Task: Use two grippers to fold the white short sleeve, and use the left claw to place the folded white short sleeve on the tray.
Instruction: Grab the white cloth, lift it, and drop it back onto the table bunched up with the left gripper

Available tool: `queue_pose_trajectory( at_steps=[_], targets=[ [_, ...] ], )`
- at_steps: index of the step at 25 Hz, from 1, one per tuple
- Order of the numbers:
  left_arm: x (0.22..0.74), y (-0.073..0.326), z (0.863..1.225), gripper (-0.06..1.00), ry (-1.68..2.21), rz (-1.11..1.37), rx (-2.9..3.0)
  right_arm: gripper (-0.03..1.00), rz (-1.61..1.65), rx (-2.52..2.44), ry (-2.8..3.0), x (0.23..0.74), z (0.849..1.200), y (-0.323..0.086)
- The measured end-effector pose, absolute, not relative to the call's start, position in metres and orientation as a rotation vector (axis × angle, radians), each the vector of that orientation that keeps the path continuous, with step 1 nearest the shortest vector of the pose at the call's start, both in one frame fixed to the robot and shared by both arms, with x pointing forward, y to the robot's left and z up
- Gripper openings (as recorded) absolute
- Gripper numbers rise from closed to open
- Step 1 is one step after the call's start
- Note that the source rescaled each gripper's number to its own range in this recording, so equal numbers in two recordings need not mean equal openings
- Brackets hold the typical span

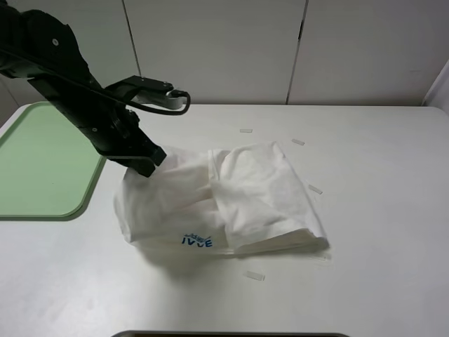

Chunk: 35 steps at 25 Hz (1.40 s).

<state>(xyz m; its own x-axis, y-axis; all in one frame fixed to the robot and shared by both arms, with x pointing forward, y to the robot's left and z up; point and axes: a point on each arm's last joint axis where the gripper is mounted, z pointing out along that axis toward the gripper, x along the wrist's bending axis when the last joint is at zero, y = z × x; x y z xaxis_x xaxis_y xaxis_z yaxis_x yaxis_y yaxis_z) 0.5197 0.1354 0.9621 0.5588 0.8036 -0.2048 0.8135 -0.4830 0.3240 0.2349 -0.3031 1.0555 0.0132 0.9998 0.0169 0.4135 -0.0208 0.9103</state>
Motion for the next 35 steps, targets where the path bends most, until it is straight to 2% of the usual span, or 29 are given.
queue_pose_trajectory(
  at_steps=[8, 12, 24, 29, 35],
  targets=[
    [0.535, 0.191, 0.962, 0.02, 1.557, 0.043, 2.43, 1.0, 0.984, 1.536, 1.5, 0.235, 1.056, -0.303],
    [0.537, 0.2, 0.961, 0.02, 1.613, 0.047, 2.42, 1.0, 0.989, 1.537, 1.501, 0.235, 1.056, -0.303],
    [0.54, 0.196, 0.965, 0.02, 1.681, 0.027, 2.31, 1.0, 0.989, 1.537, 1.501, 0.235, 1.056, -0.303],
    [0.546, 0.185, 0.976, 0.02, 1.698, -0.041, 2.186, 1.0, 0.989, 1.537, 1.501, 0.235, 1.056, -0.303],
    [0.534, 0.15, 0.98, 0.02, 1.592, -0.095, 2.22, 1.0, 0.989, 1.537, 1.5, 0.235, 1.056, -0.303]
  ],
)
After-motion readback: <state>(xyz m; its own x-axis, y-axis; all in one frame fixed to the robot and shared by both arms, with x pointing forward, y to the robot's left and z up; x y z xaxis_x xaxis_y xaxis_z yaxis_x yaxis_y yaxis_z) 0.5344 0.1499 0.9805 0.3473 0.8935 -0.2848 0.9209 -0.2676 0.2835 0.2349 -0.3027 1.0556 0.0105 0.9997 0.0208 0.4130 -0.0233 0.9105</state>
